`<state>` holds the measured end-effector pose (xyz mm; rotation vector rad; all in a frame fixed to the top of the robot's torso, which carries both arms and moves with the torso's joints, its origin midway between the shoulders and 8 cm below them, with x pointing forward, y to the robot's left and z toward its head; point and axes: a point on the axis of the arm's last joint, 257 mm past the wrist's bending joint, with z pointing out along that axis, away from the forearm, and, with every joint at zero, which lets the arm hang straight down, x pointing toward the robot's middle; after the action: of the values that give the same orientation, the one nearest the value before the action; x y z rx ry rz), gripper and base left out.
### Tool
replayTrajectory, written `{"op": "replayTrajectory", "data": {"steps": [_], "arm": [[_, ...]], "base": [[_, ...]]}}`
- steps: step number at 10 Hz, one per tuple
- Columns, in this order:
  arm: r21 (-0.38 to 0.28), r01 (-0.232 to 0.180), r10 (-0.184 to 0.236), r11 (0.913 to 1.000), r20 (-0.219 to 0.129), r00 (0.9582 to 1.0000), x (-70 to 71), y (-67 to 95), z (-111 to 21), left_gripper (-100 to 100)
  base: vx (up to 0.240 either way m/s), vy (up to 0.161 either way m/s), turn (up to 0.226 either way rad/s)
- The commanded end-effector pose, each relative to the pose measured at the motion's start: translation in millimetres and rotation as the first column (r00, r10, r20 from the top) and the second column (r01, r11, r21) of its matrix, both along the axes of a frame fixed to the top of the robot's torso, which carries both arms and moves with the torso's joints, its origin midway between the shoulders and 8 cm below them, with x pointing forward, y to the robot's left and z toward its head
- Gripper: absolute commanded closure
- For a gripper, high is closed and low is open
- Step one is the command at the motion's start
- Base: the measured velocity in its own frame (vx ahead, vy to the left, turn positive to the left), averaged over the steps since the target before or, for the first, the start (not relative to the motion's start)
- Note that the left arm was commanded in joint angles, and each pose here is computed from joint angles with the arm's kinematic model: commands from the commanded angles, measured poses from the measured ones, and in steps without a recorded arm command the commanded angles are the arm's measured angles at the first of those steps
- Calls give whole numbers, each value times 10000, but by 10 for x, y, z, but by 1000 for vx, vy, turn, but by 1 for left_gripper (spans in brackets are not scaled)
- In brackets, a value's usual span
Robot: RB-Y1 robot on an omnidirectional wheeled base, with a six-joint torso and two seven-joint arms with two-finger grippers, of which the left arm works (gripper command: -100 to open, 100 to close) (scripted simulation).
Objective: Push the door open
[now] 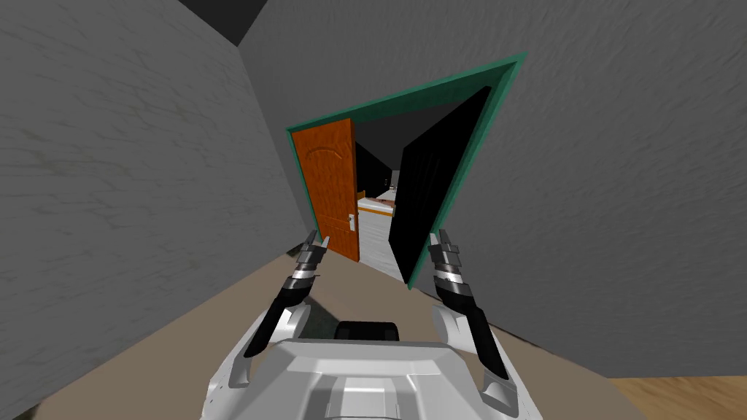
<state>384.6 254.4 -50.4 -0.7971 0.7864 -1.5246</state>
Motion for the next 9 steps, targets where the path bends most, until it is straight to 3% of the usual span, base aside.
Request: {"op": "replayTrajectory", "data": {"steps": [1,5,9], "arm": [[2,187,-186,9998,-273,9995,44,-7,-132,-100],[29,598,-593,9982,-964,9936,150,-10,-472,-100],[70,940,-915,9955,-1695,9813,237,28,-826,-100]], "base": [[91,27,-55],[96,34,-64],[95,33,-68]]}}
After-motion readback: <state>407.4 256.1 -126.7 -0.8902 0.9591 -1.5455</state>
